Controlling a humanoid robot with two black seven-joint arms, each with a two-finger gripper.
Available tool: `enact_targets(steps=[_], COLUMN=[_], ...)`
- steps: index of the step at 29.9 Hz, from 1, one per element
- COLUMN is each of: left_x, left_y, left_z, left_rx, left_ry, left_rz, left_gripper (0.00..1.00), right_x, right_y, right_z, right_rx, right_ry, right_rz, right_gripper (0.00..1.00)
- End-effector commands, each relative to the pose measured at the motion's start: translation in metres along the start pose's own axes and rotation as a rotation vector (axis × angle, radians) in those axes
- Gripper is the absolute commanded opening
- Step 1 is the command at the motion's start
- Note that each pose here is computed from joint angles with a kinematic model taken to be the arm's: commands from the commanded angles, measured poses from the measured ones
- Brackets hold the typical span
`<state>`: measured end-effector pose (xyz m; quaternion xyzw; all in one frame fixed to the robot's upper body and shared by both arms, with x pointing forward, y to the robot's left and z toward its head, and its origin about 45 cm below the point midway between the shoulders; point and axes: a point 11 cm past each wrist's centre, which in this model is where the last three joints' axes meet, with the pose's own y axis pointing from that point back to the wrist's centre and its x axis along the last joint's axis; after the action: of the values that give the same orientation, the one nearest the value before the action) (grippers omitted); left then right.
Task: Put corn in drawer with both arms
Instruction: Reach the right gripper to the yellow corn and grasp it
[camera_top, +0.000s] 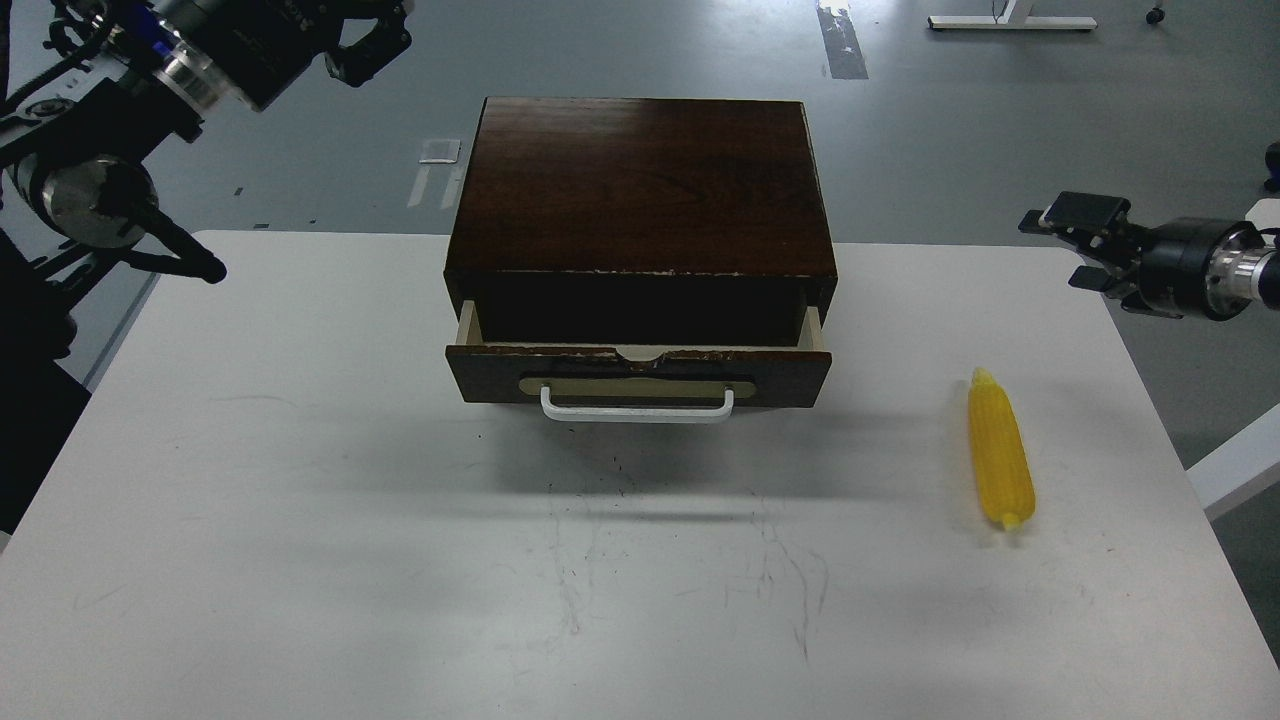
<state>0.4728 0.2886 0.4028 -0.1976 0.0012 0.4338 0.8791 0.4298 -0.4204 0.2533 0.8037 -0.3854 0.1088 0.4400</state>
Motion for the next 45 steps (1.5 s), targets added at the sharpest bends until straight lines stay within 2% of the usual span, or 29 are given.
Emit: enact_targets(steps=[1, 7, 16, 22, 27, 28, 29, 31, 34, 37, 41, 45], left_x=[0.011, 0.016, 0.018, 0.021, 0.022, 0.023, 0.023, 0.023, 0.025, 0.027, 0.028, 0.028], left_y=[0.011, 0.017, 0.015, 0.019, 0.02, 0.022, 0.022, 0.023, 0.024, 0.026, 0.027, 0.029], left_z=[-0.002, -0.004, 0.008, 0.006, 0.007, 0.005, 0.004, 0.004, 0.005, 0.005, 0.008, 0.004], left_rx=[-0.038, -0.05, -0.092, -0.086, -0.09, -0.088, -0.086, -0.086, -0.086, -0.084, -0.083, -0.055], left_ry=[0.066, 0.081, 0.085, 0.084, 0.084, 0.086, 0.086, 0.087, 0.084, 0.081, 0.077, 0.058], left_rz=[0.057, 0.077, 0.082, 0.092, 0.097, 0.1, 0.101, 0.102, 0.105, 0.11, 0.112, 0.108], left_gripper=[0.98, 0.98, 0.98, 0.98, 0.98, 0.98, 0.98, 0.98, 0.98, 0.98, 0.98, 0.98], right_x=[-0.016, -0.049, -0.088, -0.114, -0.12, -0.12, -0.12, -0.122, -0.121, -0.108, -0.065, -0.002], right_y=[-0.006, -0.014, -0.034, -0.039, -0.038, -0.038, -0.037, -0.037, -0.037, -0.036, -0.026, -0.003], right_z=[0.003, 0.024, 0.03, 0.04, 0.046, 0.048, 0.049, 0.051, 0.05, 0.042, 0.021, -0.047], right_rx=[-0.073, -0.19, -0.2, -0.212, -0.232, -0.236, -0.237, -0.241, -0.242, -0.231, -0.213, -0.097], right_ry=[0.088, 0.184, 0.238, 0.346, 0.361, 0.363, 0.363, 0.362, 0.363, 0.369, 0.396, 0.466], right_rz=[-0.049, -0.128, -0.206, -0.253, -0.275, -0.277, -0.279, -0.284, -0.281, -0.251, -0.131, 0.02], right_gripper=[1.0, 1.0, 1.0, 0.9, 0.7, 0.6, 0.54, 0.34, 0.16, 0.06, 0.04, 0.02])
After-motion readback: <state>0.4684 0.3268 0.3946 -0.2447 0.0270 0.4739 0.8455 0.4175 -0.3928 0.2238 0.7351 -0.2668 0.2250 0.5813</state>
